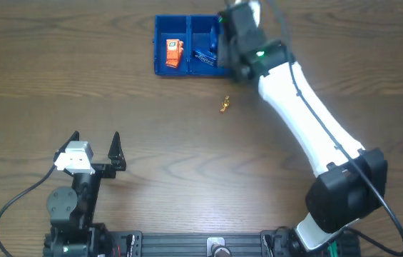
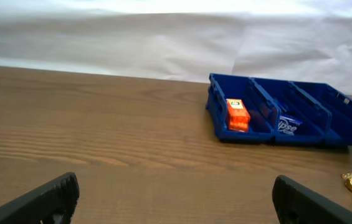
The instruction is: Sort Candies Into Trays
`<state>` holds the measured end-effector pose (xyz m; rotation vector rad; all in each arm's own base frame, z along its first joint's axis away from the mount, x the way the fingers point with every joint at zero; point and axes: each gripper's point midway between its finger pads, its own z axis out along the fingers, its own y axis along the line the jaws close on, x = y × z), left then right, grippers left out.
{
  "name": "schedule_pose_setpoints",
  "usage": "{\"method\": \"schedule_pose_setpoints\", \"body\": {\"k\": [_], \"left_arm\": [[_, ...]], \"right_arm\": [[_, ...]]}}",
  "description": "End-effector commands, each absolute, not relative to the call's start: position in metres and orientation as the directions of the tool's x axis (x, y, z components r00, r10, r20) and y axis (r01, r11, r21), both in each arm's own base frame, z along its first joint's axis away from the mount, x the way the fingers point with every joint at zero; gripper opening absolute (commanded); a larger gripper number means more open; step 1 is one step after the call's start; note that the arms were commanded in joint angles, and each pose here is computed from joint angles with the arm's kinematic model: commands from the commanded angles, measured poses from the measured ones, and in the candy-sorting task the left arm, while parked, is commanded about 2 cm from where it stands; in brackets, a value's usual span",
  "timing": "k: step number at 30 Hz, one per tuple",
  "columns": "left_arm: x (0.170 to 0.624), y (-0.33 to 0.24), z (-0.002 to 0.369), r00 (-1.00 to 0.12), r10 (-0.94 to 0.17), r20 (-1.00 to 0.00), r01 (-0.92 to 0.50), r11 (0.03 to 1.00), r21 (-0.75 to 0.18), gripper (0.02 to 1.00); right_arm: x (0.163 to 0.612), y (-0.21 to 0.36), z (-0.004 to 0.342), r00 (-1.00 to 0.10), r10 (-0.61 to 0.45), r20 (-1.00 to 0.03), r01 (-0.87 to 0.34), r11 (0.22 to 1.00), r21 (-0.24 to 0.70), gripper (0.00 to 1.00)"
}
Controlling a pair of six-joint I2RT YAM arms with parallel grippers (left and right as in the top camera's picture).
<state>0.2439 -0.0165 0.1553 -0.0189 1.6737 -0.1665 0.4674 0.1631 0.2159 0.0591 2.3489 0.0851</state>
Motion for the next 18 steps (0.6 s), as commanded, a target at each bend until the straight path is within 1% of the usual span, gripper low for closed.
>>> {"method": "schedule_pose_setpoints", "body": {"k": [1, 3, 5, 6, 8, 10, 11, 13, 14, 15, 18], "left_arm": [[0.243, -0.018, 0.139, -0.157, -0.100, -0.982, 0.092, 0.989, -0.116, 0.998], [0.243, -0.018, 0.139, -0.157, -0.100, -0.983, 0.092, 0.989, -0.115, 0.998], [0.243, -0.018, 0.139, -0.157, -0.100, -0.983, 0.092, 0.989, -0.115, 0.998], [0.243, -0.018, 0.139, -0.157, -0.100, -0.983, 0.092, 0.989, -0.115, 0.998], [0.243, -0.018, 0.139, -0.157, -0.100, -0.983, 0.092, 0.989, -0.115, 0.998], [0.243, -0.018, 0.139, -0.157, -0.100, -0.983, 0.092, 0.989, -0.115, 0.998], [0.243, -0.018, 0.139, -0.157, -0.100, -0.983, 0.092, 0.989, -0.115, 0.998], [0.243, -0.018, 0.139, -0.157, -0.100, -0.983, 0.092, 0.989, -0.115, 0.998], [0.243, -0.018, 0.139, -0.157, -0.100, -0.983, 0.092, 0.989, -0.115, 0.996], [0.243, -0.018, 0.139, -0.157, -0.100, -0.983, 0.092, 0.989, -0.115, 0.998], [0.243, -0.018, 0.139, -0.157, -0.100, -0.983, 0.092, 0.989, -0.115, 0.998]], "right_arm": [[0.515, 0.142, 0.211, -0.621, 0.019, -0.784, 0.025, 1.000, 0.005, 0.036], [0.529, 0.144, 0.188, -0.626, 0.021, -0.779, 0.031, 1.000, 0.002, 0.036], [0.536, 0.145, 0.150, -0.668, 0.006, -0.744, 0.035, 0.999, -0.023, 0.036], [0.540, 0.142, 0.138, -0.678, 0.004, -0.735, 0.047, 0.998, -0.038, 0.036], [0.543, 0.136, 0.126, -0.688, 0.007, -0.726, 0.061, 0.997, -0.049, 0.036], [0.544, 0.133, 0.125, -0.689, 0.010, -0.725, 0.067, 0.997, -0.049, 0.036], [0.544, 0.132, 0.125, -0.689, 0.011, -0.725, 0.067, 0.997, -0.049, 0.077], [0.544, 0.133, 0.125, -0.689, 0.011, -0.724, 0.066, 0.997, -0.048, 0.435], [0.544, 0.133, 0.125, -0.689, 0.011, -0.724, 0.066, 0.997, -0.048, 0.636], [0.543, 0.134, 0.125, -0.690, 0.009, -0.724, 0.062, 0.997, -0.046, 0.783], [0.543, 0.137, 0.125, -0.690, 0.007, -0.724, 0.056, 0.997, -0.044, 0.991]]}}
